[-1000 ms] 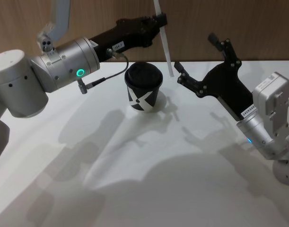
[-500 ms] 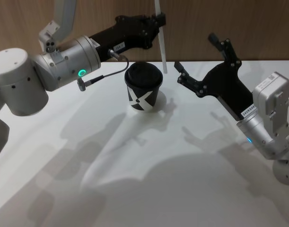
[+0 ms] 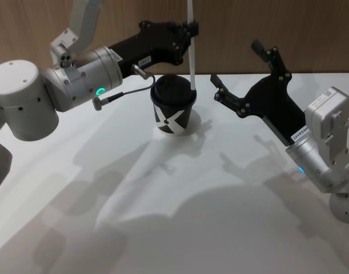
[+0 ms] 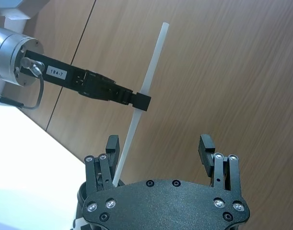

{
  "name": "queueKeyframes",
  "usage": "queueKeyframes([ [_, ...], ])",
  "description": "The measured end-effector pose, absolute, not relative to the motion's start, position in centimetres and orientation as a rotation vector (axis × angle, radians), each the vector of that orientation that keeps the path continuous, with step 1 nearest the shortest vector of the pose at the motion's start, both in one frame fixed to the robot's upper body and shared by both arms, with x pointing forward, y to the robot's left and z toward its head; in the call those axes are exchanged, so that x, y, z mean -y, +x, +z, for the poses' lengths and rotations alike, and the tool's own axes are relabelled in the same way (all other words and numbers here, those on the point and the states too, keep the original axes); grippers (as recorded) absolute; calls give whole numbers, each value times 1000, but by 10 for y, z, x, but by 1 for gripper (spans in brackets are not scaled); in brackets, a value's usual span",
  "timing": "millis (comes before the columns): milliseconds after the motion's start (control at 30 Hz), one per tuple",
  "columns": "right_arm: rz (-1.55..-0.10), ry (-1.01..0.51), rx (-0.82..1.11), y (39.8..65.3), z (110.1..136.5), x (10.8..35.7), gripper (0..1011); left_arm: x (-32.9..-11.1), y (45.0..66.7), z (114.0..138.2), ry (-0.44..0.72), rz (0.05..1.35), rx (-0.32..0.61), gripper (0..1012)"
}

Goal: Pick up the straw with one hand, pass it to the other hand, and insert it into the cup.

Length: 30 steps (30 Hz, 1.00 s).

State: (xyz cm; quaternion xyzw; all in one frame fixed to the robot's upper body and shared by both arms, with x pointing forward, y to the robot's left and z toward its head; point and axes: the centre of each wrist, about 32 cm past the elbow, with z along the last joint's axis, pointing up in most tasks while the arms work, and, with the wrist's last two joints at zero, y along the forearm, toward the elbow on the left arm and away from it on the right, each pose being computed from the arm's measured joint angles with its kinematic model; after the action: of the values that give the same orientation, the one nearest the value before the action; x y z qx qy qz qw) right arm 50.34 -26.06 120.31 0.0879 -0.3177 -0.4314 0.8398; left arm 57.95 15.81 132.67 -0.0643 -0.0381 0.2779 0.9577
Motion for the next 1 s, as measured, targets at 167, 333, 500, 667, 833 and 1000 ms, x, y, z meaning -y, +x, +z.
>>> queueKeyframes([
  [167,-912,186,672,503,1203,261,1001,-158,580,1325,-115,572,97,18],
  [333,-912,186,672,503,1203,261,1001,-158,581,1323,-106,578,108,19],
  [500,-912,186,672,503,1203,261,1001,-158,582,1321,-104,584,112,19],
  [667,-912,186,672,503,1203,261,1001,-158,584,1318,-105,590,113,18],
  [833,-912,186,672,503,1203,261,1001,-158,587,1315,-106,594,110,19],
  [1000,-912,186,672,503,1203,261,1001,-158,590,1312,-106,595,111,19],
])
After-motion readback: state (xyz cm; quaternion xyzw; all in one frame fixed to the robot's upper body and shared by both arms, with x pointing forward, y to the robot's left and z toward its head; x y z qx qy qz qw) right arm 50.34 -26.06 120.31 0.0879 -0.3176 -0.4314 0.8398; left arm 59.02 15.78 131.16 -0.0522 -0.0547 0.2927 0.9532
